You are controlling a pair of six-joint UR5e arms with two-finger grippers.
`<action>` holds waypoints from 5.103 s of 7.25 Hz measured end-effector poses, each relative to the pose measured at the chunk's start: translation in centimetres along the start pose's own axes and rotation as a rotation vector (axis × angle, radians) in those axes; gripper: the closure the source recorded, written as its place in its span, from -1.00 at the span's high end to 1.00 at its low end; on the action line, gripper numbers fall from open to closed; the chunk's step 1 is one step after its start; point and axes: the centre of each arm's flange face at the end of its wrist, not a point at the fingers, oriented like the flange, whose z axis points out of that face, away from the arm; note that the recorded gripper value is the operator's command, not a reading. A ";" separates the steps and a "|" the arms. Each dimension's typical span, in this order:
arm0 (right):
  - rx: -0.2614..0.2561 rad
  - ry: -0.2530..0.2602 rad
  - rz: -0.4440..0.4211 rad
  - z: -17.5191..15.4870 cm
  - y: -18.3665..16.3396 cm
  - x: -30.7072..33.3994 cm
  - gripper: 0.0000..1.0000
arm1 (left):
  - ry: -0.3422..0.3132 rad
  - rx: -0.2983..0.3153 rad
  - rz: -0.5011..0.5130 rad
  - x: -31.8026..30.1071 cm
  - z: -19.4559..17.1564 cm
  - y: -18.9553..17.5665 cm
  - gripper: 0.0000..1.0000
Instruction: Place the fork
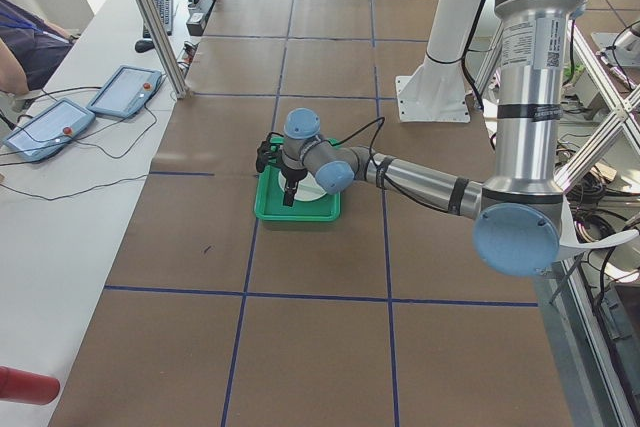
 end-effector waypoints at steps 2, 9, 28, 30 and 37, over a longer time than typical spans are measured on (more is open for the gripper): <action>0.000 0.000 0.000 0.0 0.0 0.0 1.00 | -0.017 0.002 -0.026 4.3 3.6 0.7 0.64; 0.001 0.000 0.000 0.0 0.0 0.0 1.00 | -0.033 -0.058 -0.003 6.5 7.5 3.7 -0.78; 0.000 0.000 0.000 0.0 0.0 0.0 1.00 | -0.035 -0.025 -0.078 -4.3 2.3 1.9 1.00; 0.000 0.000 0.000 0.0 0.0 0.0 1.00 | -0.060 -0.010 -0.024 -9.5 -0.8 1.1 1.00; 0.000 0.000 0.000 0.0 0.0 0.0 1.00 | -0.150 -0.098 0.127 -29.7 -15.4 4.1 1.00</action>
